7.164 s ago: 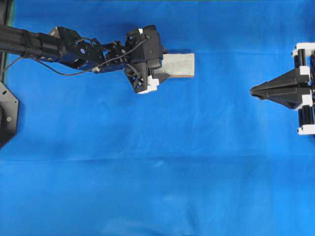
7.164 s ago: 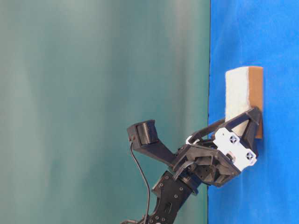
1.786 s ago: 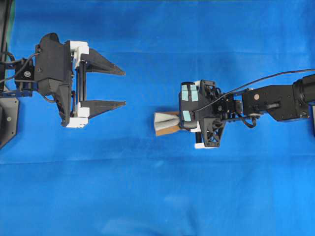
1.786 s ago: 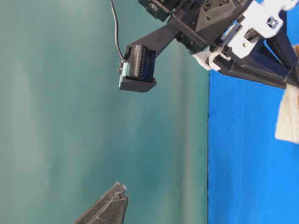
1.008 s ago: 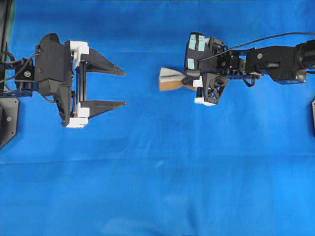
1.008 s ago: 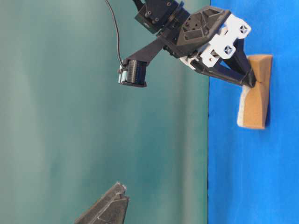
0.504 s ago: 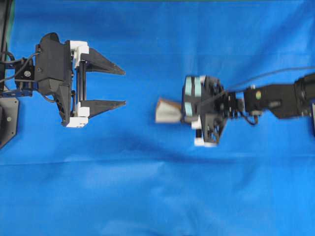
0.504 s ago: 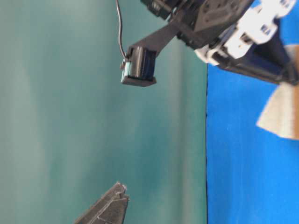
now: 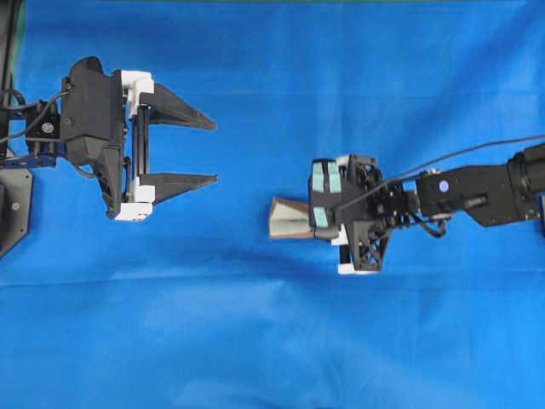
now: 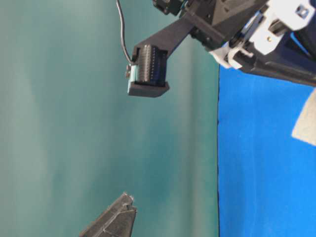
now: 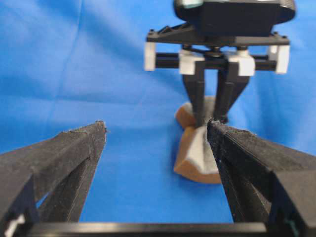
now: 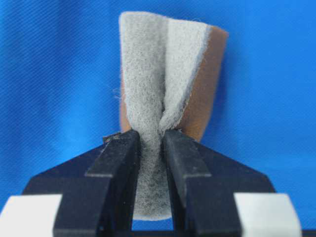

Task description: Hand over the sponge with the left arm and wipe it with the right arm.

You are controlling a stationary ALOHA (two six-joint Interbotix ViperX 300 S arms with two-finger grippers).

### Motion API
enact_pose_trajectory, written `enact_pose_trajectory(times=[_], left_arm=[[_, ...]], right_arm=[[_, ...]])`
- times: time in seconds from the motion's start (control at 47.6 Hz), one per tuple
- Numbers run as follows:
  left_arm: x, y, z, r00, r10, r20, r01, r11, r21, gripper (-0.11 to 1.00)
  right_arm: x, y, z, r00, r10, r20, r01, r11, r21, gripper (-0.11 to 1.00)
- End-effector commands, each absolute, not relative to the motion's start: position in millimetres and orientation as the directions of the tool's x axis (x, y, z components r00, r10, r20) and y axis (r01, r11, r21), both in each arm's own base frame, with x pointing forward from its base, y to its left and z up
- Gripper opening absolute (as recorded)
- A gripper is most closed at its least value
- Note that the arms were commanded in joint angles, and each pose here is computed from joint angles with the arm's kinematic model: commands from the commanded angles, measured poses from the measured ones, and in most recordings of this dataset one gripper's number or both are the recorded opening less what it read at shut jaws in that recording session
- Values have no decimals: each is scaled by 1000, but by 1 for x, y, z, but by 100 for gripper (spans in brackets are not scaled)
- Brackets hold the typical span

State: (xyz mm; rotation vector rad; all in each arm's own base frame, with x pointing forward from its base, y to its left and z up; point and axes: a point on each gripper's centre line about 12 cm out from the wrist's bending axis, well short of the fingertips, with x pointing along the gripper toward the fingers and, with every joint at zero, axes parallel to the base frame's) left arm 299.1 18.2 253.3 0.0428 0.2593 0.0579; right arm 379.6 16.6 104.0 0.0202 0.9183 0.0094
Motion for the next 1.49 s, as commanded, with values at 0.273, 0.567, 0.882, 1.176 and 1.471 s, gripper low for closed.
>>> enact_pose_trajectory(times=[0.273,0.567,0.882,1.176,1.471], left_arm=[[297,19,255,967,65,-245,-55,997,47,81],[297,19,255,967,64,-246,-54,997,48,81],[297,19,255,967,65,-246,-55,997,47,81],[297,19,254,967,65,-248,-55,997,47,81],[298,19,254,966,65,-249,-55,997,47,81]], right_arm=[[373,-90,115,617,-170,-769,157,983,-92,22],[369,-114,117,620,-212,-756,198,974,-110,22],[381,-58,116,643,-115,-757,104,993,-63,22],[385,26,116,647,30,-762,-7,999,33,22],[382,57,117,631,77,-772,-26,997,79,22]])
